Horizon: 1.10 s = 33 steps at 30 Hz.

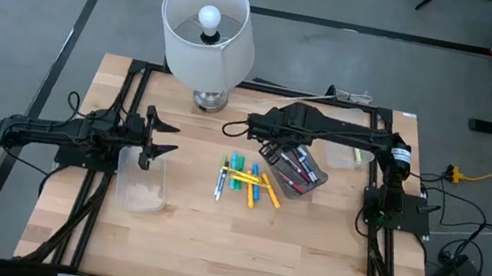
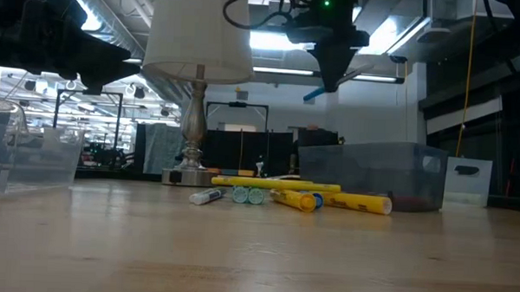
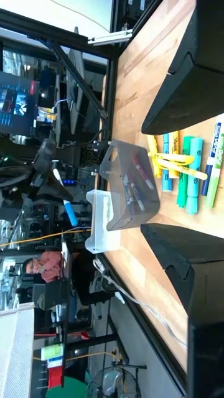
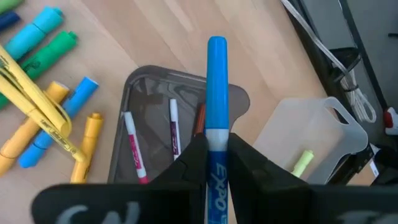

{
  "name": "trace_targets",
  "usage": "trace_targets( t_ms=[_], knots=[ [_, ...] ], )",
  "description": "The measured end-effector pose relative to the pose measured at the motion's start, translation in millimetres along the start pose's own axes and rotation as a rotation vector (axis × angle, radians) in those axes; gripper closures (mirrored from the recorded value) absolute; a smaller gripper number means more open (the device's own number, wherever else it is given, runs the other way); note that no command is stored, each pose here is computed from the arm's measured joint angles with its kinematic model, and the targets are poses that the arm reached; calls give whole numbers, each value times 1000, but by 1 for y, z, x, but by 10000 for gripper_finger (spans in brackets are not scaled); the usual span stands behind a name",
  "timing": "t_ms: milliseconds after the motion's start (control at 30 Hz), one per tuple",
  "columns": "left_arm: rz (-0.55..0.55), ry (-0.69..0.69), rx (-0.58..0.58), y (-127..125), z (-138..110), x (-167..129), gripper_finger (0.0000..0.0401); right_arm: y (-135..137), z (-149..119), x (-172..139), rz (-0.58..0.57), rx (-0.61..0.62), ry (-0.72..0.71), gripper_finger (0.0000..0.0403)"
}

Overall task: Pick & Place Markers
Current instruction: Put the light blue marker pen into the black bin

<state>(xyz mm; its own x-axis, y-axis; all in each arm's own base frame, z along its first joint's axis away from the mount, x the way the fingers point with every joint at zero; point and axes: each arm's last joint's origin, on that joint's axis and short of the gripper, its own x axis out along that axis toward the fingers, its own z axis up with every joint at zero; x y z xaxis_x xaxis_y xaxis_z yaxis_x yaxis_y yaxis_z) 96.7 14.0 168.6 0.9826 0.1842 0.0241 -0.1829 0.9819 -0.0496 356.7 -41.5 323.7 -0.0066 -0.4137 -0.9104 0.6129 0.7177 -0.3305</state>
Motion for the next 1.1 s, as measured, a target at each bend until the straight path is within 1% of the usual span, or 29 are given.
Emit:
trace_targets(
  t_ms=[300, 500, 633, 833, 1033, 1100],
  knots=[
    [0, 0, 0, 0, 0, 0, 159, 5, -11, 30, -65, -50, 103, 362],
    [0, 0, 1, 0, 0, 0, 159, -3, -25, 41, -70, -47, 150, 362],
    [0, 0, 1, 0, 0, 0, 159, -9, -39, 46, -34, -10, 125, 362],
    [0, 0, 0, 0, 0, 0, 159, -16, -61, 55, 69, 52, 57, 362],
    [0, 0, 0, 0, 0, 0, 159, -22, -83, 68, 115, 108, -9, 362],
    [0, 0, 0, 0, 0, 0, 159, -23, -89, 73, 148, 121, -27, 362]
  ],
)
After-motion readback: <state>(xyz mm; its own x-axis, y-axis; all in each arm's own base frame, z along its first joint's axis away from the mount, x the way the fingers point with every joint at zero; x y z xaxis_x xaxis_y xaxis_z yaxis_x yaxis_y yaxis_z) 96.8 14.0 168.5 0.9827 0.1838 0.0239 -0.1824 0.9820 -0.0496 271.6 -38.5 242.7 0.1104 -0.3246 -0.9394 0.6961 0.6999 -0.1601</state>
